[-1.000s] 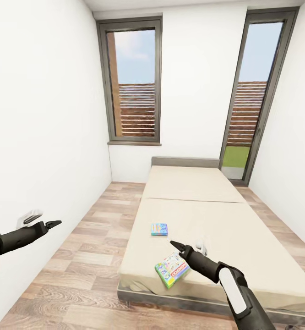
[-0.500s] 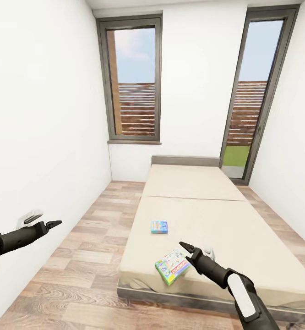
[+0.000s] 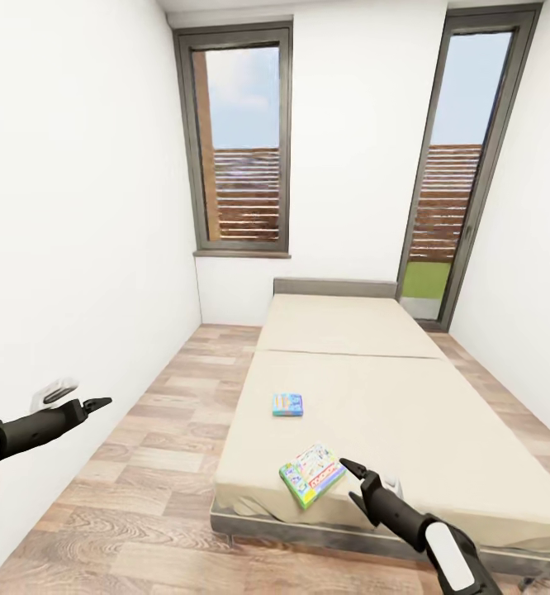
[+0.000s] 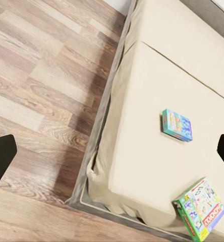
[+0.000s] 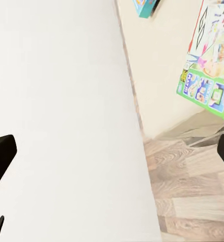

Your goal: Put all the toys in the child's room - the three board games (two on the bed and one on the table), the two jigsaw puzzles on the table, and the tennis ball on the table - inside the toy box on the table in the child's room.

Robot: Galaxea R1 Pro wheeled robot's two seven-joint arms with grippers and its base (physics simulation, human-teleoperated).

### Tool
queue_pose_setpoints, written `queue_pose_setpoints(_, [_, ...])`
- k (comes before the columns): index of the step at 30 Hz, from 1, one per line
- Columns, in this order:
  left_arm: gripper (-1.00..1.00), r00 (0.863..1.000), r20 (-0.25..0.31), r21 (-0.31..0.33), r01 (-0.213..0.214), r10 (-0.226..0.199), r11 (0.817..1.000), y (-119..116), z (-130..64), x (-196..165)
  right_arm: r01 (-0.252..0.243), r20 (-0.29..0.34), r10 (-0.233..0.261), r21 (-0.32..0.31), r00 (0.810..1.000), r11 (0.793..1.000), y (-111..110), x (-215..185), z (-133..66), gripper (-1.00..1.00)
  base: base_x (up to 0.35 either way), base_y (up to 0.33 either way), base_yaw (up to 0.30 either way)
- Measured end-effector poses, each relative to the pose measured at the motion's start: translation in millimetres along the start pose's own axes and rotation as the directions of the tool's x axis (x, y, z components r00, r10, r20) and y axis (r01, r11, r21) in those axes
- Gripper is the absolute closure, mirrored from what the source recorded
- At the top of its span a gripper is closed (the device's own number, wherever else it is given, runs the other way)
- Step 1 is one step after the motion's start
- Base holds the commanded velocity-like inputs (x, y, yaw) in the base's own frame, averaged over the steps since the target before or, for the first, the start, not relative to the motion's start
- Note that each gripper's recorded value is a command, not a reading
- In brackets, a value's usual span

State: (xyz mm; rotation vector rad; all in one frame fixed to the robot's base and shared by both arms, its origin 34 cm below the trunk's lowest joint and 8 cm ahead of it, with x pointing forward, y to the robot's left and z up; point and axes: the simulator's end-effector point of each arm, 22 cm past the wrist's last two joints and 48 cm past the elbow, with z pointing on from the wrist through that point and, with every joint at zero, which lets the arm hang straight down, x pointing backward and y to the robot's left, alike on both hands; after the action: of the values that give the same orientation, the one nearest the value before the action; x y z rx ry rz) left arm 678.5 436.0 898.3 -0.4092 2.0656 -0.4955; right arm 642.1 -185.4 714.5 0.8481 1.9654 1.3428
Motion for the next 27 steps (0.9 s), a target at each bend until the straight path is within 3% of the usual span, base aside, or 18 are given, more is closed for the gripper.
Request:
queue_pose_setpoints(6, [-1.0, 1.0, 0.001, 0.001, 0.0, 0.0, 1.0, 5, 4.4, 8, -0.037, -0.002, 0.037, 0.008, 0.999, 0.999, -20, 9, 3.6, -1.0, 0.0, 0.0, 0.0])
queue_pose_setpoints(17, [-1.0, 1.0, 0.0, 0.001, 0.0, 0.0, 1.0, 15, 12.5, 24, -0.048, 0.004, 0.048, 0.016, 0.999, 0.999, -45, 17, 10.5, -1.0, 0.0, 0.0, 0.0])
queue_pose_setpoints(27, [-1.0, 1.0, 0.001, 0.001, 0.0, 0.0, 1.0, 25, 19.5, 39, -0.07, 0.048, 0.067, 0.073, 0.997, 0.995, -97, 31, 15.6, -1.0, 0.0, 0.0, 0.0])
